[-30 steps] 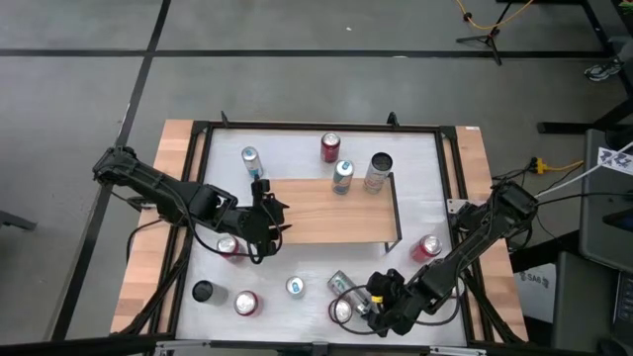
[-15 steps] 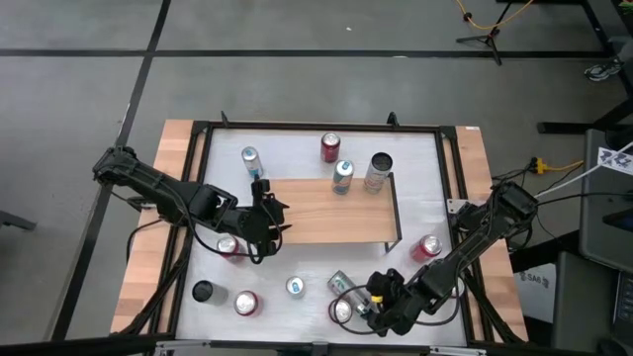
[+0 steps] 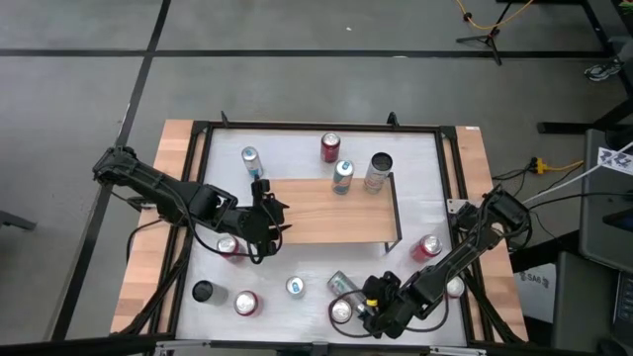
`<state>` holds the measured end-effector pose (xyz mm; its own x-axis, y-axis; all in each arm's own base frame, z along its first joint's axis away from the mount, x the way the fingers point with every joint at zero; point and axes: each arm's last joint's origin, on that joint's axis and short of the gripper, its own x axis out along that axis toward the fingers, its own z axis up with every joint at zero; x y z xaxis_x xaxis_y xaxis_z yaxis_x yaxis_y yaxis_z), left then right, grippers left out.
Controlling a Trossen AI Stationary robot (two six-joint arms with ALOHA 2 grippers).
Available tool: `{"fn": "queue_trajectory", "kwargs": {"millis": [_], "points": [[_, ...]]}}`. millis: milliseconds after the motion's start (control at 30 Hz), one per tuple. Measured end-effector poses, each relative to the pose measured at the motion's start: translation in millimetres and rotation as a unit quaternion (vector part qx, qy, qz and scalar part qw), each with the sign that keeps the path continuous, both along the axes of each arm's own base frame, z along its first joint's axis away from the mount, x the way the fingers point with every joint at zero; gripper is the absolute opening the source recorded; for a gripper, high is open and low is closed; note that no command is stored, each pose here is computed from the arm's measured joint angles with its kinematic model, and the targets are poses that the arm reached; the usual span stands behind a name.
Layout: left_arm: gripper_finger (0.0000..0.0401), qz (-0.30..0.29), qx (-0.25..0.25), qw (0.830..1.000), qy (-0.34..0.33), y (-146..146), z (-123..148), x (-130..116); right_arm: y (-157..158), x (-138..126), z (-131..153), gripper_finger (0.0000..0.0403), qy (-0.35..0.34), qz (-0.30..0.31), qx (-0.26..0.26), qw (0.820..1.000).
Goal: Place canned beverage on shelf
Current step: Put the right white-pink soda can on the shelf aligned with the other white-pink soda can
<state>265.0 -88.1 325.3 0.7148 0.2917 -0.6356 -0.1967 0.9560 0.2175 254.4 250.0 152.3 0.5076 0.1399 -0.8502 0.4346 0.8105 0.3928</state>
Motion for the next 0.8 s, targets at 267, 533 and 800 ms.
{"fn": "queue_trajectory", "kwargs": {"millis": [267,533,800], "points": [[0.0211,0.000,0.000,1.000,0.000,0.0,0.0,0.0,-0.7,0.8,-7.9,0.0369,0.013,-0.026,-0.001,1.000],[0.0211,0.000,0.000,1.000,0.000,0.0,0.0,0.0,-1.4,0.7,-8.1,0.0314,0.012,-0.031,-0.005,0.999],[0.0212,0.000,0.000,1.000,0.000,0.1,0.0,0.0,-2.8,2.1,-7.2,0.0237,0.008,-0.036,-0.005,0.999]]}}
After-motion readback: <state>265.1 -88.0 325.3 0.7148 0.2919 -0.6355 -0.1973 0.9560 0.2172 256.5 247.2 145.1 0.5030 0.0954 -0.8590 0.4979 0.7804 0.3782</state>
